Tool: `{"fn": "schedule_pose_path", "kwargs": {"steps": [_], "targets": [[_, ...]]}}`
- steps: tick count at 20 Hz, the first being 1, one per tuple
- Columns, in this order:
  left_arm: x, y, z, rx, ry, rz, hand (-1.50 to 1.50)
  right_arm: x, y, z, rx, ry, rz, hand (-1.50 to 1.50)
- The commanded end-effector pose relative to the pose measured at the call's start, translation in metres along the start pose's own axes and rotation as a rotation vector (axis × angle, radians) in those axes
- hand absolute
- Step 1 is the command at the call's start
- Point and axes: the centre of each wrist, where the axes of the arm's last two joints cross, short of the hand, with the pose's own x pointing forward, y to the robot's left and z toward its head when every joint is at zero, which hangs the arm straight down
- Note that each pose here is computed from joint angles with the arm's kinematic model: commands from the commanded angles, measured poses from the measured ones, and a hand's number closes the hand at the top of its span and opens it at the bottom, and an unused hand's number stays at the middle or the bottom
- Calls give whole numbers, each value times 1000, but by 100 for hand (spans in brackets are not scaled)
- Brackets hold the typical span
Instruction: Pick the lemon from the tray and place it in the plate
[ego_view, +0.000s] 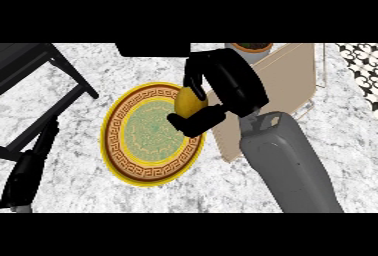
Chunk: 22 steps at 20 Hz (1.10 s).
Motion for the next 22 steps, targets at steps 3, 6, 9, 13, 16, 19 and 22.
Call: {"fn": "schedule_pose_path", "kwargs": {"steps": [3, 6, 9, 13, 16, 19, 22], "targets": [[-9, 13, -10, -9, -3, -8, 0, 29, 37, -34, 121, 63, 12, 150], [1, -4, -5, -26, 0, 2, 0, 25, 74, -31, 176, 81, 38, 150], [5, -19, -9, -15, -11, 9, 0, 19, 99, -35, 197, 120, 28, 150], [8, 1, -17, -29, -38, -15, 0, 12, 119, -37, 237, 124, -8, 150], [11, -4, -14, -31, -58, 2, 0, 3, 122, -27, 191, 263, -182, 150], [7, -18, -6, -37, -45, -14, 0, -5, 138, -24, 191, 333, -148, -150], [6, -9, -8, -52, -47, -6, 0, 1, 149, -22, 198, 338, -129, -150]]}}
